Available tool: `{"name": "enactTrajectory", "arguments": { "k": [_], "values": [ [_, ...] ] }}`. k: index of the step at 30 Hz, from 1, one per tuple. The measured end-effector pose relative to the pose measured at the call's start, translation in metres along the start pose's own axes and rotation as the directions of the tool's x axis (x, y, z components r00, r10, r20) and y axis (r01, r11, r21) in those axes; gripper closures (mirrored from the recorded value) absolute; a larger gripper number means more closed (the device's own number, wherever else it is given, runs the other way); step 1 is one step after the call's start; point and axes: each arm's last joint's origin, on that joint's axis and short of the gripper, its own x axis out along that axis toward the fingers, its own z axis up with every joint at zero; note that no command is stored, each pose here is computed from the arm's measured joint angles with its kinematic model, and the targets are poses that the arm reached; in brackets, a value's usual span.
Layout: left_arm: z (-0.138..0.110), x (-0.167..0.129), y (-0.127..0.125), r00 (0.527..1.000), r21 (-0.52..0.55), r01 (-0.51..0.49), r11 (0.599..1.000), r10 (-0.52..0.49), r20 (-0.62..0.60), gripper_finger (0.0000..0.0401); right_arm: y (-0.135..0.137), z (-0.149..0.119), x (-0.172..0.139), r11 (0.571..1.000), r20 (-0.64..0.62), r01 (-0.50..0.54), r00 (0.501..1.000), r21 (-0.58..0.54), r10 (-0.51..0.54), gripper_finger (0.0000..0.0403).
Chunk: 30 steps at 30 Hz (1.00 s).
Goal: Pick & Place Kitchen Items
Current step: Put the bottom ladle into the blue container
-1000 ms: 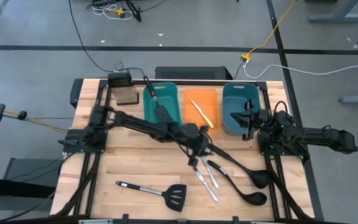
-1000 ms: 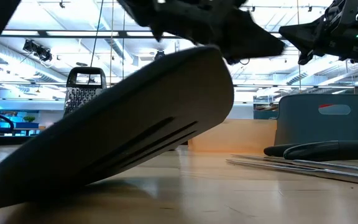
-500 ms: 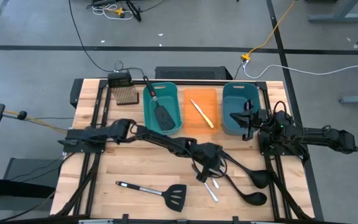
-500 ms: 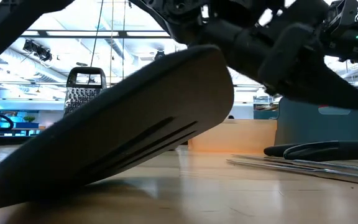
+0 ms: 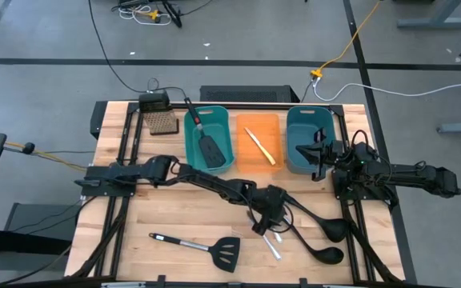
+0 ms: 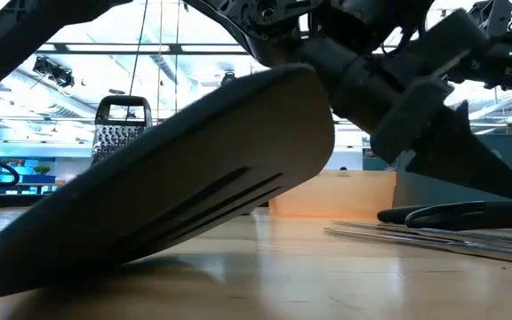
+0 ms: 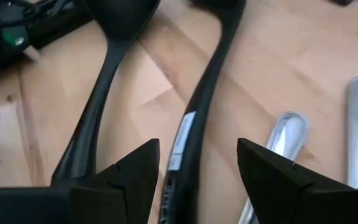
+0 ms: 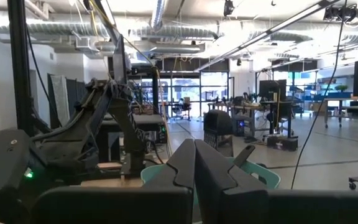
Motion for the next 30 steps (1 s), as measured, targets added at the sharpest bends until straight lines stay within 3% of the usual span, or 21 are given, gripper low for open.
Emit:
{"name": "enactTrajectory", "arguments": {
  "k": [9,19,23,27,30],
  "values": [
    [-0.021,0.004,0.008,0.995,-0.085,-0.006,0.996,-0.002,-0.098,0.0181,0.000,0.000,0.000,1.000,-0.001,-0.001,1.000,0.001,0.001,0.0396],
    [-0.027,0.007,0.010,0.994,-0.071,0.007,0.997,-0.015,-0.108,0.0186,0.000,0.000,0.000,1.000,-0.001,-0.001,1.000,-0.001,0.001,0.0396],
    [-0.027,0.008,0.009,0.994,-0.061,0.009,0.998,-0.016,-0.108,0.0219,0.000,0.000,0.000,1.000,-0.002,-0.001,1.000,-0.001,0.001,0.0396],
    [-0.026,0.008,0.009,0.994,-0.046,0.011,0.999,-0.016,-0.105,0.0283,0.000,0.000,0.000,1.000,-0.003,-0.001,1.000,-0.002,0.001,0.0396],
    [-0.026,0.008,0.009,0.994,-0.036,0.008,0.999,-0.012,-0.106,0.0292,0.000,0.000,0.000,1.000,-0.004,-0.001,1.000,-0.002,0.001,0.0396]
  ]
}}
